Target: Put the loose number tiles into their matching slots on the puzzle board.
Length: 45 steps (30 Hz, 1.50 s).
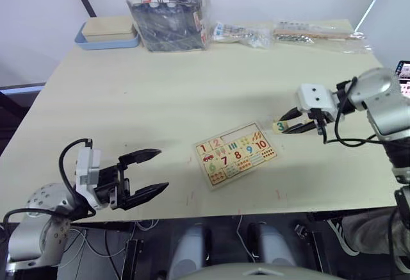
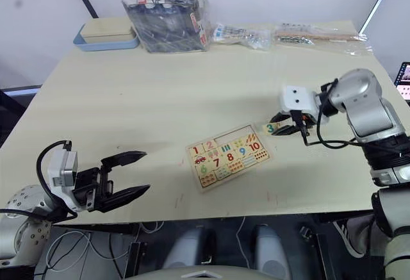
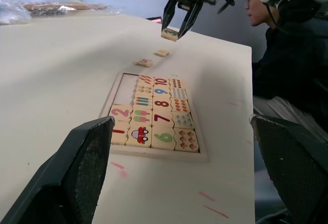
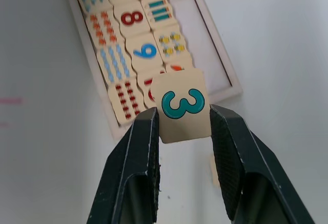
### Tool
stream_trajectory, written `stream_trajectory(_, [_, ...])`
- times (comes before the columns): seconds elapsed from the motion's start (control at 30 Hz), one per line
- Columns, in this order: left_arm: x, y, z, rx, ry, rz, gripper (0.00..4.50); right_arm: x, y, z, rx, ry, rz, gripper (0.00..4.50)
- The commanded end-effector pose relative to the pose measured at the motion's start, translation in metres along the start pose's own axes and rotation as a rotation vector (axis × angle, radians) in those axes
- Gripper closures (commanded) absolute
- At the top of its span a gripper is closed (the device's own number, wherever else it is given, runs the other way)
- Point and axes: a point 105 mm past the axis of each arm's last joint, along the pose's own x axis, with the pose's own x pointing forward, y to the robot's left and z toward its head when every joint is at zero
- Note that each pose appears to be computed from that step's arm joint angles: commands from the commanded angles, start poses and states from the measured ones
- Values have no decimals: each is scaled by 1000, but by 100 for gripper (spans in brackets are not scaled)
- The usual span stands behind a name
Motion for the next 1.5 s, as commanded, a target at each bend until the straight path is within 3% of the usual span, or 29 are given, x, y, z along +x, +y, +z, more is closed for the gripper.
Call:
stream_trajectory(0.03, [-4,-3,10,50,-26,15,0,0,-7,31,-37,50,25,360])
stream_trajectory(0.33, [-9,-3,8,55,-28,61,0,24,-21,68,-105,140,65,360])
stream_trajectory(0.9, [-11,-6,8,57,-24,97,0,82,-46,60,-231,313,91,360])
stream_trajectory(1.5, [-15,-4,9,58,-13,120,0,114,-36,64,-229,321,156,360])
